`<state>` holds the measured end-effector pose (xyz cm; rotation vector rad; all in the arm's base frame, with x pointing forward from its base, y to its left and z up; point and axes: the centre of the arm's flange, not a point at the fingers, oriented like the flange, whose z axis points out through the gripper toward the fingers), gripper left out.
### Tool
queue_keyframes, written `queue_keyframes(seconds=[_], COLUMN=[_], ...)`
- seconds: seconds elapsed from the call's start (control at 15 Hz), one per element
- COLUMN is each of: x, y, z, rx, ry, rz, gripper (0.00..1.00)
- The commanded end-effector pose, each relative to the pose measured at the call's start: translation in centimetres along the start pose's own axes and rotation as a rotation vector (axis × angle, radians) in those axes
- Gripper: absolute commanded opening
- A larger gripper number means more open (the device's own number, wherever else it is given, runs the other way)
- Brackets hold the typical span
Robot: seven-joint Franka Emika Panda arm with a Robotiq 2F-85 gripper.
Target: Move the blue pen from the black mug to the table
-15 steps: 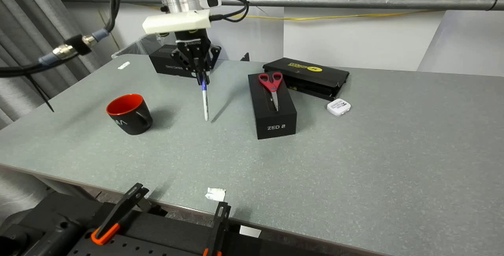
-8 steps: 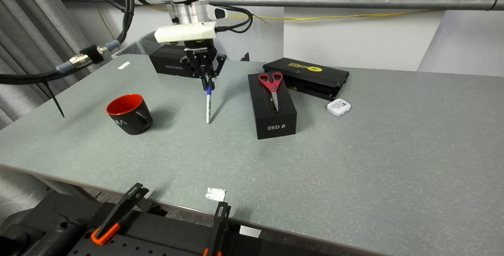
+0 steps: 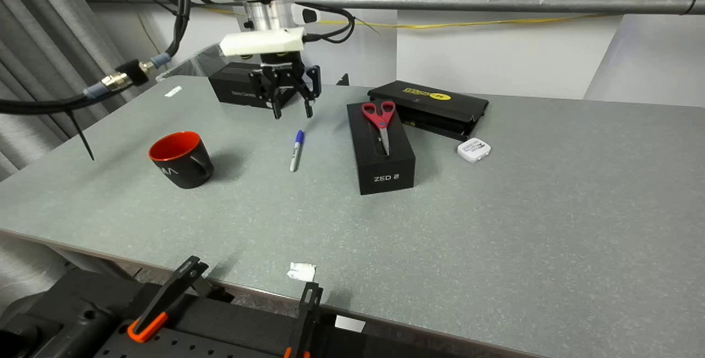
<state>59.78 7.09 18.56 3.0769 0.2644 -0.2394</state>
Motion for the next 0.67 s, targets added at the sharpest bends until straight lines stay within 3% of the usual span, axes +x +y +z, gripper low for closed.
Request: queue_keyframes(seconds=[0.0,0.6], x=[1.19,0.41], y=[-0.21,-0.08], z=[-0.57,-0.64], rx=[0.01,0.005], ry=[-0.007,0.004], rz=[0.023,0.004], gripper=[1.0,1.0])
